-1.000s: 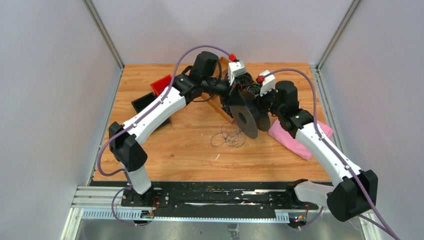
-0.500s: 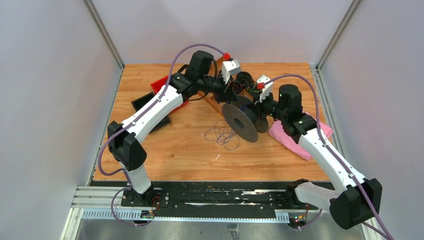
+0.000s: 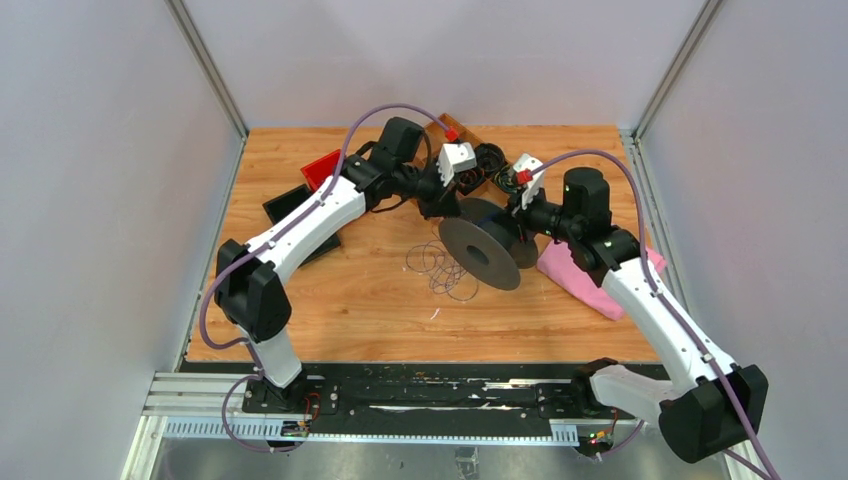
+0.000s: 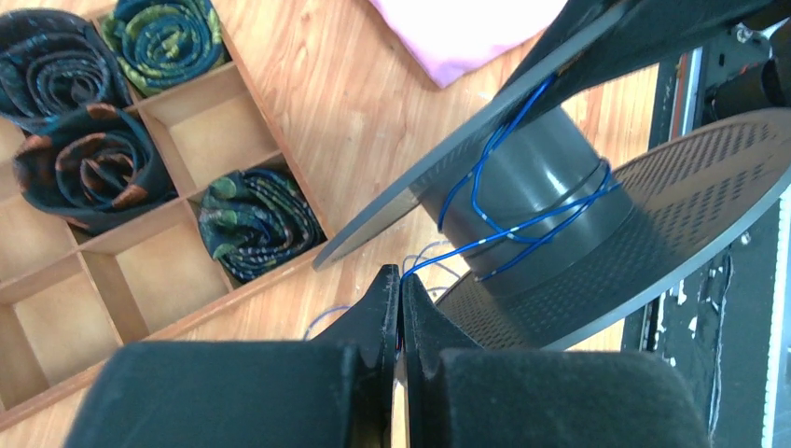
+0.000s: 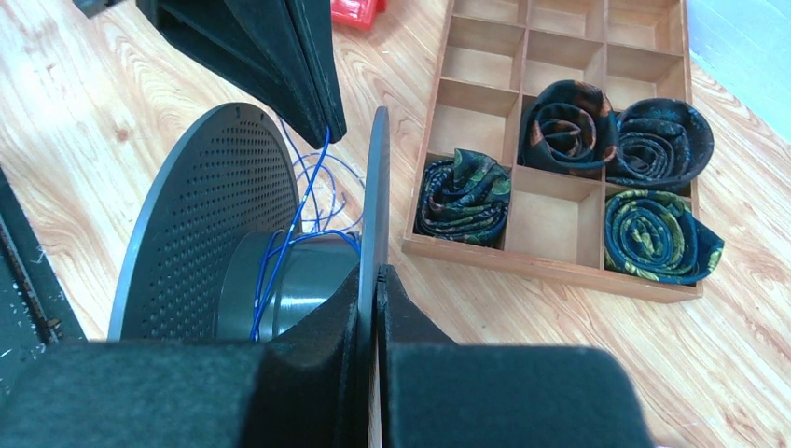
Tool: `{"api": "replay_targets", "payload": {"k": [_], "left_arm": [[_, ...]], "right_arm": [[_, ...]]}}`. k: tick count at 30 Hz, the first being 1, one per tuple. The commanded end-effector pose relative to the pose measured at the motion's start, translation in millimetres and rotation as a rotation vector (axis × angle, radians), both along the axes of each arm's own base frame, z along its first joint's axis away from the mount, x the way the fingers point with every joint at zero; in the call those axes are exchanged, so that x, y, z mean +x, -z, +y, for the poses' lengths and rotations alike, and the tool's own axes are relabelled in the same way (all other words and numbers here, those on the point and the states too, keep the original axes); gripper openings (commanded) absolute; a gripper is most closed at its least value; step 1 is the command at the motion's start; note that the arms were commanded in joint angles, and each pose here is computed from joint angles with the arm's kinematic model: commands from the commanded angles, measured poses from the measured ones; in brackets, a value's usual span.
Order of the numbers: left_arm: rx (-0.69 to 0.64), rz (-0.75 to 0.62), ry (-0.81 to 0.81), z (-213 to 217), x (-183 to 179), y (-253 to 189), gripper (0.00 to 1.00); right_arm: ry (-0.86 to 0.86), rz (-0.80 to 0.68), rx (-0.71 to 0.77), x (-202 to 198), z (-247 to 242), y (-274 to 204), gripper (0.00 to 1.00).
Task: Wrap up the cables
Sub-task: Wrap the cable around the cable reel.
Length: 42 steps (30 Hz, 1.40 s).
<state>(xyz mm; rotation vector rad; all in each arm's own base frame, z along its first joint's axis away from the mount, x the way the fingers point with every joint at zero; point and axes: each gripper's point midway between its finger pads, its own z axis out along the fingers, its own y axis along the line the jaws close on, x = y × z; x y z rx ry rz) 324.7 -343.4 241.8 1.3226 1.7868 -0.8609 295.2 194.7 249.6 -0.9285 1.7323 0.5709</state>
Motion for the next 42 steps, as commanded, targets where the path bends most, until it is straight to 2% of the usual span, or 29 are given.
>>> {"api": "replay_targets", "payload": {"k": [1, 6, 16, 21, 23, 25, 28, 33, 35, 42], "left_arm": [[0.001, -0.153, -0.059, 25, 27, -15, 0.05], [-0.065, -0.094, -0.080, 29, 29, 0, 0.12], [-0.151, -0.024, -0.188, 46, 37, 16, 0.36], [-0.208, -0.080, -0.224, 61, 36, 13, 0.46], [-0.247, -0.108, -0.267, 68, 36, 12, 0.54], [-0.256, -0.097, -0.308, 75, 34, 15, 0.74], [-0.266, -0.081, -0.285, 74, 25, 24, 0.83], [-0.372, -0.018, -0.274, 63, 19, 34, 0.89], [-0.407, -0.006, -0.273, 58, 20, 37, 0.94], [-0.497, -0.061, -0.225, 28, 18, 35, 0.99]], "right_arm": [[-0.086, -0.004, 0.056, -17, 5, -26, 0.01], [-0.073, 0.016, 0.092, -14, 5, -37, 0.01], [0.029, 0.022, 0.107, 0, -6, -57, 0.01], [0.132, 0.037, 0.134, 13, -15, -71, 0.01], [0.171, 0.049, 0.153, 18, -17, -77, 0.01], [0.202, 0.062, 0.176, 21, -19, -85, 0.01], [0.238, 0.084, 0.202, 25, -21, -97, 0.01], [0.272, 0.102, 0.247, 29, -22, -119, 0.01], [0.278, 0.102, 0.256, 29, -23, -125, 0.01], [0.273, 0.119, 0.293, 28, -21, -139, 0.01]]}}
